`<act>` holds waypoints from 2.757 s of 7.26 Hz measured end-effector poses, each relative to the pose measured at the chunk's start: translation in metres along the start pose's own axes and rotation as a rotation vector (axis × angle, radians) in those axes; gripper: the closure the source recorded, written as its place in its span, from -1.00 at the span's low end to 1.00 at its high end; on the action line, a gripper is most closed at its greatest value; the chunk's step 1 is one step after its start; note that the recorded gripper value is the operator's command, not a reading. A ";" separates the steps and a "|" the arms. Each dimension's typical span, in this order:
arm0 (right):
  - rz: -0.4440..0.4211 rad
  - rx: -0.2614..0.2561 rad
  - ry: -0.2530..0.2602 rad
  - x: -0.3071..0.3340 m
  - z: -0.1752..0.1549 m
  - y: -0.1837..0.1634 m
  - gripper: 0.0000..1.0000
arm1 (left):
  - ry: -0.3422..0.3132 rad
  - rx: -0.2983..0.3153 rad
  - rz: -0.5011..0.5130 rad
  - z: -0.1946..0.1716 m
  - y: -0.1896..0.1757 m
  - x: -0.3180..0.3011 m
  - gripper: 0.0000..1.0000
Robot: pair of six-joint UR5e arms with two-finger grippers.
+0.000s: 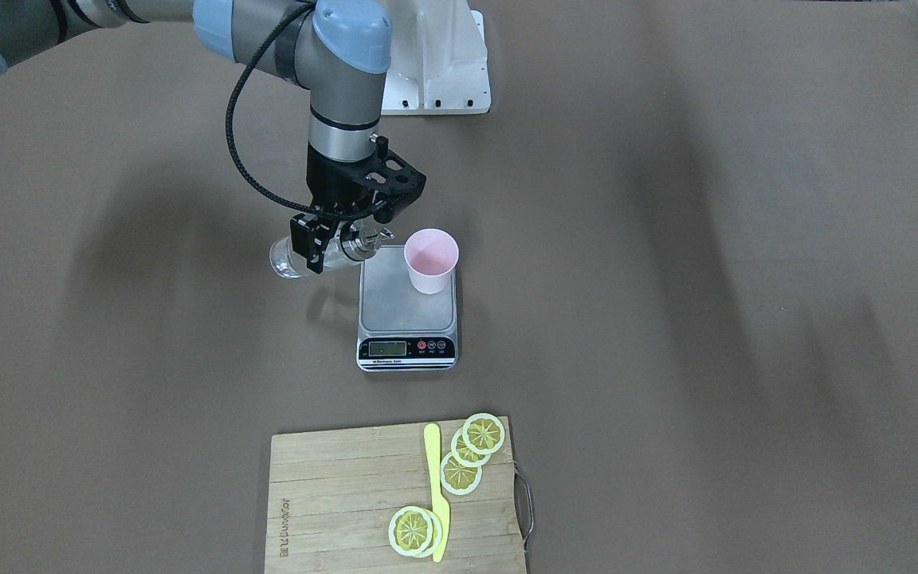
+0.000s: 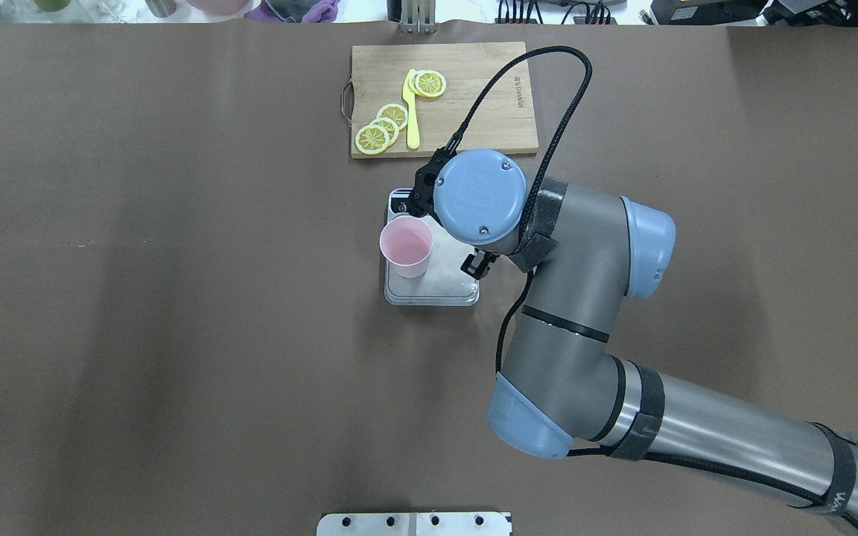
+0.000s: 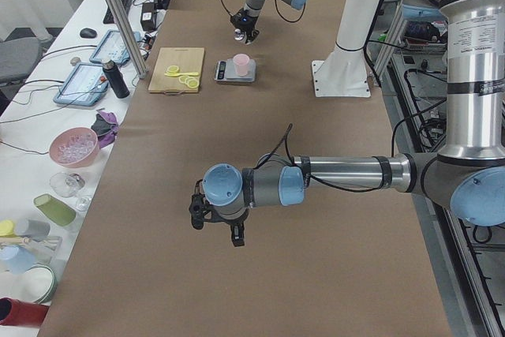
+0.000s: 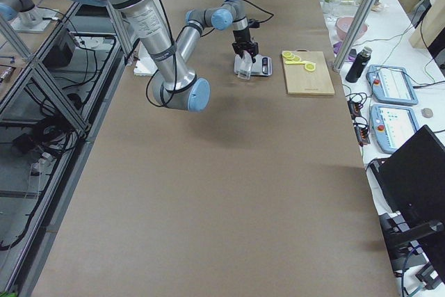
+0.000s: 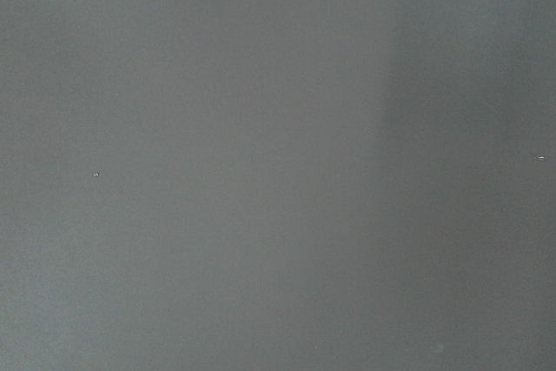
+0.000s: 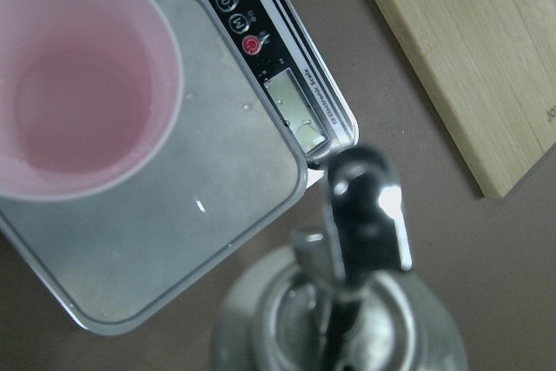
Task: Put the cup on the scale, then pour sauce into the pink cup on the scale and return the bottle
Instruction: 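Tilt the bottle with the right gripper, spout into the pink cup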
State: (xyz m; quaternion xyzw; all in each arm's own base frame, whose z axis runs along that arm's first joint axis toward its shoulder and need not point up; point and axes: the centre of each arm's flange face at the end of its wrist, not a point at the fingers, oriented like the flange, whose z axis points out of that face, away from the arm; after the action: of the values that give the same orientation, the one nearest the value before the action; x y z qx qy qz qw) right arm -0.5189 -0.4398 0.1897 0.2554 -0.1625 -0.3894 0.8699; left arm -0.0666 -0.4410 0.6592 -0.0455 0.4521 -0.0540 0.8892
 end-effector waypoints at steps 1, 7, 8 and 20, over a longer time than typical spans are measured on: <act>-0.007 -0.007 0.011 -0.005 0.005 -0.002 0.36 | 0.001 0.000 0.001 0.000 0.000 0.001 -0.97; -0.038 -0.103 0.070 -0.024 0.009 -0.014 0.37 | 0.002 0.003 0.008 -0.002 -0.004 0.004 -0.97; -0.043 -0.122 0.082 -0.027 0.010 -0.012 0.37 | 0.002 0.003 0.009 -0.002 -0.005 0.005 -0.97; -0.097 -0.280 0.174 -0.055 0.007 -0.032 0.37 | -0.007 0.011 0.017 -0.004 -0.007 0.007 -0.97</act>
State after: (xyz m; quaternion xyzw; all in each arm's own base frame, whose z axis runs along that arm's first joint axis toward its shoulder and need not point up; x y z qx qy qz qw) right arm -0.5766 -0.4184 0.1728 0.1719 -0.0182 -0.4264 0.8879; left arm -0.0667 -0.4494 0.6523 -0.0372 0.4490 -0.0487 0.8915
